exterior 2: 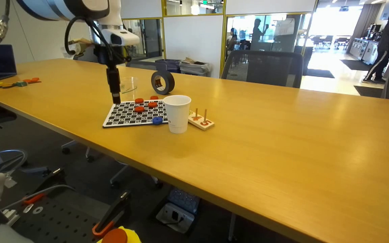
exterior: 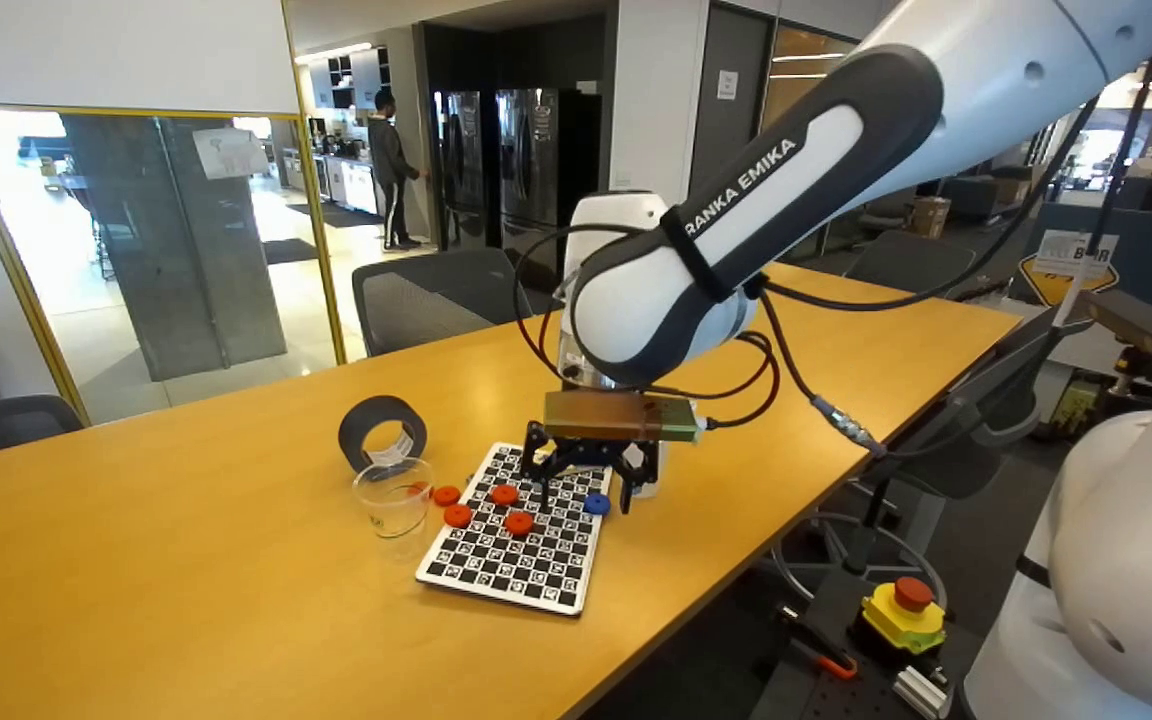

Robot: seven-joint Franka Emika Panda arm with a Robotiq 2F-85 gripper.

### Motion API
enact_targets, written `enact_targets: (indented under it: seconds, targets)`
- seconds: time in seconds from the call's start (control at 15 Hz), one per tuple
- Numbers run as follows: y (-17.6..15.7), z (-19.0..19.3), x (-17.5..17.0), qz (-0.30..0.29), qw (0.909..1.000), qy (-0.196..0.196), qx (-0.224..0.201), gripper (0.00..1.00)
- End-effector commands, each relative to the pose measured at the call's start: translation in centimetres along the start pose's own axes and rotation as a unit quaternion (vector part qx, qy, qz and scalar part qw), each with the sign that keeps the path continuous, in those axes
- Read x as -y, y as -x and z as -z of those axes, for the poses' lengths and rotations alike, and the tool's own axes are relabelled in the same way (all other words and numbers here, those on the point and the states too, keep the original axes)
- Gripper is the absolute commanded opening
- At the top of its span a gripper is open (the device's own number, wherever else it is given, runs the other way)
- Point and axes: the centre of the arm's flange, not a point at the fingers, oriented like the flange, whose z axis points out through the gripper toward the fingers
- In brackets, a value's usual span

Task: Put the blue block in the white cup and the orange blocks in the transparent cup

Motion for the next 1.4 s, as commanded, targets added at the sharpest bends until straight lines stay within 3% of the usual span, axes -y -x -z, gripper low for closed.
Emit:
enact_targets:
  seconds: [0.0,0.2,0.53,0.93,1.33]
  targets:
    - [-1.4,-3.1,-0.2,-0.093,0.9950,0.005,-0.035,1.00]
    - [-2.9,-5.0,-0.9,-0.154,0.9861,0.019,-0.059,1.00]
    - [-5.7,-6.7,-2.0,-0.205,0.9751,0.019,-0.083,1.00]
    - [-9.2,-8.3,-2.3,-0.216,0.9719,-0.036,-0.086,1.00]
    - [-10.8,-8.6,-2.0,-0.219,0.9724,-0.037,-0.071,1.00]
